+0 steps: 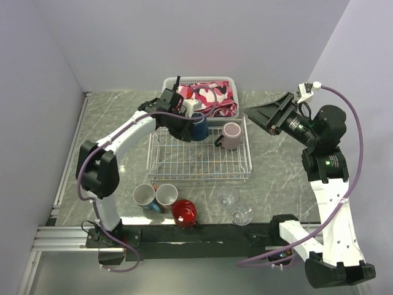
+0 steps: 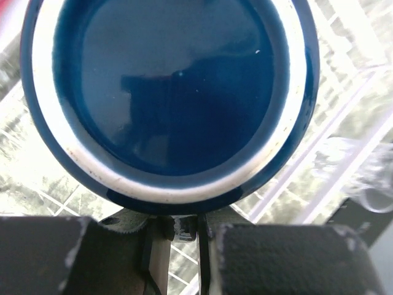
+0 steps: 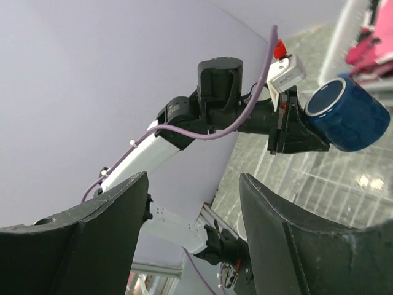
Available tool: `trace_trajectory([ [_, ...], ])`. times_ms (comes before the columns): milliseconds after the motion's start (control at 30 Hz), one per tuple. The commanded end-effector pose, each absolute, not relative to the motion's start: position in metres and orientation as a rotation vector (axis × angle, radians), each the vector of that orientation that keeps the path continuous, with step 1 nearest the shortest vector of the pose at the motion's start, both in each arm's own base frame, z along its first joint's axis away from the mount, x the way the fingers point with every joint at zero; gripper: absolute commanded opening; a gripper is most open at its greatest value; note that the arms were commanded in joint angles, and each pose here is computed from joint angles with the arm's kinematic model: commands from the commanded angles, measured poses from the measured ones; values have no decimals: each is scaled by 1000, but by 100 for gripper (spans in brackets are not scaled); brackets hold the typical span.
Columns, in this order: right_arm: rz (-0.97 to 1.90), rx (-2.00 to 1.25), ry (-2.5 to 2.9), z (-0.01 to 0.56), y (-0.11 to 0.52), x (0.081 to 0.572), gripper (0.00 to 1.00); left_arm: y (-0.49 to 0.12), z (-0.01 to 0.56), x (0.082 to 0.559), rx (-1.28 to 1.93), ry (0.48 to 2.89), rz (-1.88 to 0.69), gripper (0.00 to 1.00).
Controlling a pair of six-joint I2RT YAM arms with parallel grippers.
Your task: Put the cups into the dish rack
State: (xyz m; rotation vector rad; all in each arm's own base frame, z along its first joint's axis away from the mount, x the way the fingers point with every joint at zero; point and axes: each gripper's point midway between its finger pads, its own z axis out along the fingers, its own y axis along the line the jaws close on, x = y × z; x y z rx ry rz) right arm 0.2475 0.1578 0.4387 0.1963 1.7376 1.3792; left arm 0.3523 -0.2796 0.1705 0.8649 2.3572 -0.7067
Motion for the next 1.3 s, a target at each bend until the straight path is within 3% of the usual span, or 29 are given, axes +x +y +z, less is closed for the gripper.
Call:
trace_trajectory([
  [0, 1384, 223, 1779, 420, 153, 245, 69, -298, 192, 375, 946, 2206, -616, 1],
  [700, 1388, 262, 1780, 403, 142, 239, 66, -329, 120, 406, 1018, 2242, -501, 1],
  [967, 1393, 273, 1793, 401, 142, 243, 65, -335, 109, 394, 1051, 2252, -580, 1],
  [1067, 1388, 275, 1798, 401, 142, 244, 65, -334, 107, 385, 1060, 2269, -600, 8],
  [1100, 1387, 279, 1800, 400, 142, 244, 66, -335, 107, 381, 1067, 2271, -616, 18],
  [1167, 1393, 282, 1800, 400, 142, 245, 66, -334, 103, 373, 1082, 2288, -630, 27],
  [1267, 1410, 283, 1794, 401, 143, 246, 66, -332, 98, 364, 1092, 2314, -656, 33],
])
